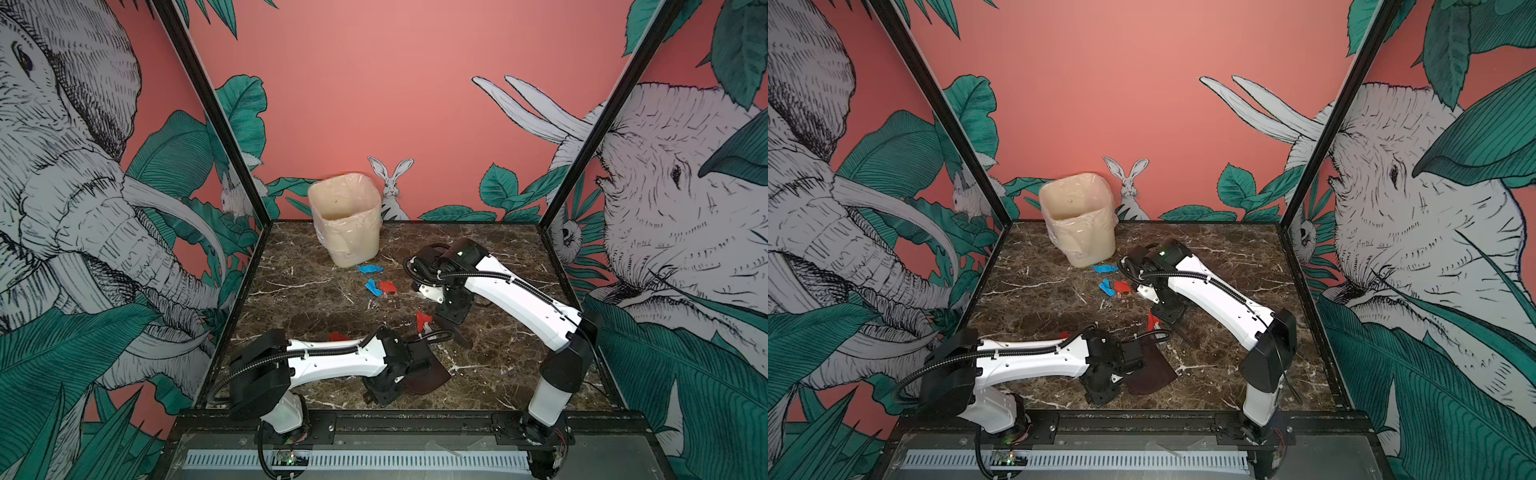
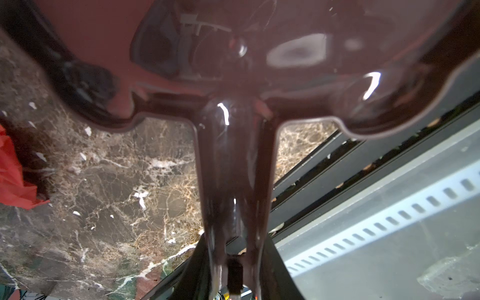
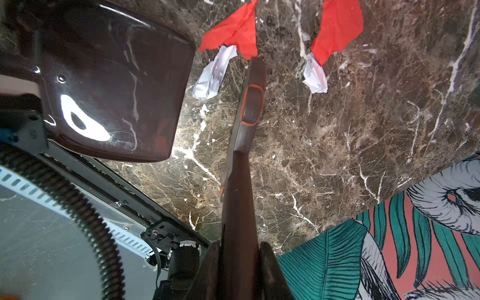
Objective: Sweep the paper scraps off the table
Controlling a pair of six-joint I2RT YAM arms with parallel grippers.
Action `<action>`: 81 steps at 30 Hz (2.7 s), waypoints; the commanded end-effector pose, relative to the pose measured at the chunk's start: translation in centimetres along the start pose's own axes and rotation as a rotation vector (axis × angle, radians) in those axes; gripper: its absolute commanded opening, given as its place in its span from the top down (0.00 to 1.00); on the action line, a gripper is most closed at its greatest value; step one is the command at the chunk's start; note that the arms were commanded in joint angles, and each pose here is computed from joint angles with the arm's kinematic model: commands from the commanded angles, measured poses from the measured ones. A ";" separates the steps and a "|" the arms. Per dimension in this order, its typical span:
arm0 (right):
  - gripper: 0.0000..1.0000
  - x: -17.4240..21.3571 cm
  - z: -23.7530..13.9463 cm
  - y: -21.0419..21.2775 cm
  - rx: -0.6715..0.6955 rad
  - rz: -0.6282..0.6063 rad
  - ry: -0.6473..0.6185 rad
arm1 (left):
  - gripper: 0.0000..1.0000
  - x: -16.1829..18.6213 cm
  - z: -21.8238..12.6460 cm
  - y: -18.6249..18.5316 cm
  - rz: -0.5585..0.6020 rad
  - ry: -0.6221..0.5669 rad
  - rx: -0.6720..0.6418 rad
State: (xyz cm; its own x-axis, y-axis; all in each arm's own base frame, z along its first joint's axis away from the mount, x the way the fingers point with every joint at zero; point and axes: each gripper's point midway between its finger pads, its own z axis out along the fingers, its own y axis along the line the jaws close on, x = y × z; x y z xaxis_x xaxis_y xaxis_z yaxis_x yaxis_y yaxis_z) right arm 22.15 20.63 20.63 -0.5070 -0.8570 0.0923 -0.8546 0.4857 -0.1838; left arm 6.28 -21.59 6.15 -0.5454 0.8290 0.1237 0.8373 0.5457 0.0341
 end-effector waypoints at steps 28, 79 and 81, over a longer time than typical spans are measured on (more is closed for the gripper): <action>1.00 3.5 -7.1 1.9 -0.011 0.029 -0.179 | 1.00 -0.2 -0.8 2.2 -0.073 -0.097 -0.074; 1.00 5.9 -7.1 -4.0 -0.159 0.433 -0.536 | 1.00 9.8 -18.6 21.6 -0.794 -0.376 -0.309; 1.00 5.9 -7.1 -4.0 -0.162 0.432 -0.536 | 1.00 9.9 -19.1 22.8 -0.815 -0.375 -0.323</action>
State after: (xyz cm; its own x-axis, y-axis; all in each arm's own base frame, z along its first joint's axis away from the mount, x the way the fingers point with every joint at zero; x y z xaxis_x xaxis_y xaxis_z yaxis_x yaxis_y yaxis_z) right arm 21.84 14.66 27.57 -0.7463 -0.5331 -0.3985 -0.5987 0.7993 0.0518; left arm 20.08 -4.32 26.01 -0.9024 0.2140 -0.3741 0.1374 0.9656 0.2209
